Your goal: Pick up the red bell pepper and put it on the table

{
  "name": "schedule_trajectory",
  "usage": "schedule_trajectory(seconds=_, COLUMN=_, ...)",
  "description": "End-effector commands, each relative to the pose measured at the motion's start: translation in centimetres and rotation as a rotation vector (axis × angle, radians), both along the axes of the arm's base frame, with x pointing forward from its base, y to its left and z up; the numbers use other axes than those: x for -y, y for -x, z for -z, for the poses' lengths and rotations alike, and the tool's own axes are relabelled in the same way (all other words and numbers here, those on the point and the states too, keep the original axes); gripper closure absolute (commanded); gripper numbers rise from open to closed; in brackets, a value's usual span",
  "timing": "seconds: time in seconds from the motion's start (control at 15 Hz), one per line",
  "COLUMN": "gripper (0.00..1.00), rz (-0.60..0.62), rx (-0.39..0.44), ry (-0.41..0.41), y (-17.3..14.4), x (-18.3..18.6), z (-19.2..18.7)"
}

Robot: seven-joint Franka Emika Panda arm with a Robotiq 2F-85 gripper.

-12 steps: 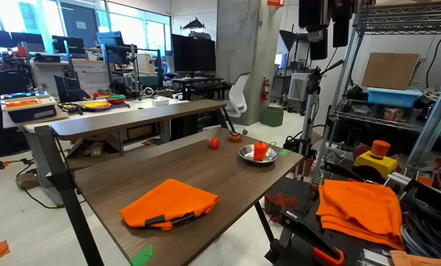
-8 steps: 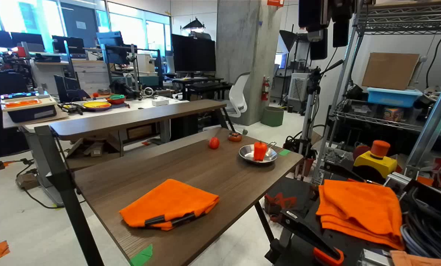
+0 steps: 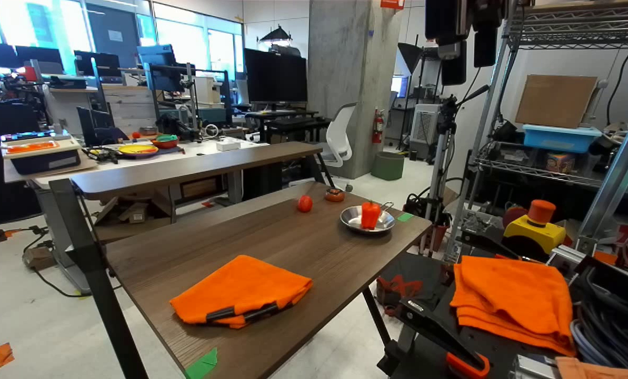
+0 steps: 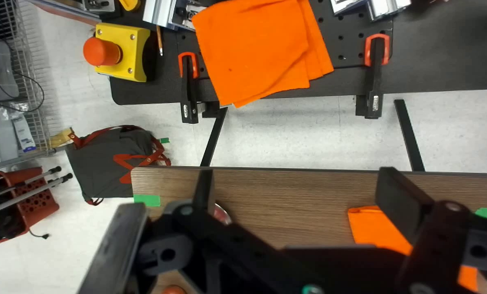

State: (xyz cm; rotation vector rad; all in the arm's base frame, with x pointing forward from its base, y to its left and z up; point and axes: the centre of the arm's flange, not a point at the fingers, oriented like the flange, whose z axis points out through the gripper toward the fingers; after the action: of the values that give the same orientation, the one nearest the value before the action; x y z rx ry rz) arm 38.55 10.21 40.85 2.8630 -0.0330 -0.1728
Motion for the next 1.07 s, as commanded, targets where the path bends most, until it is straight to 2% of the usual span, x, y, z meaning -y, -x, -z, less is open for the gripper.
schedule_trajectory(seconds=0.0, gripper=0.00, rz=0.000, rx=0.000, ry=0.000, y=0.0, x=0.0, z=0.0)
schedule_trajectory(seconds=0.27, gripper=0.00, rz=0.104, rx=0.009, ry=-0.039, y=-3.7, x=9.8, z=-1.6)
schedule_trajectory(seconds=0.47, gripper=0.00, rz=0.162, rx=0.031, ry=-0.116, y=-4.7, x=18.3, z=-2.7)
schedule_trajectory(seconds=0.6, gripper=0.00, rz=0.185, rx=0.083, ry=-0.143, y=-5.4, x=24.4, z=-3.0)
schedule_trajectory(seconds=0.73, gripper=0.00, rz=0.202, rx=0.160, ry=-0.154, y=-5.5, x=29.0, z=-2.9)
schedule_trajectory(seconds=0.87, gripper=0.00, rz=0.231, rx=0.238, ry=-0.179, y=-5.5, x=32.2, z=-2.2)
schedule_trajectory(seconds=1.0, gripper=0.00, rz=0.270, rx=0.309, ry=-0.203, y=-5.5, x=33.5, z=-0.7)
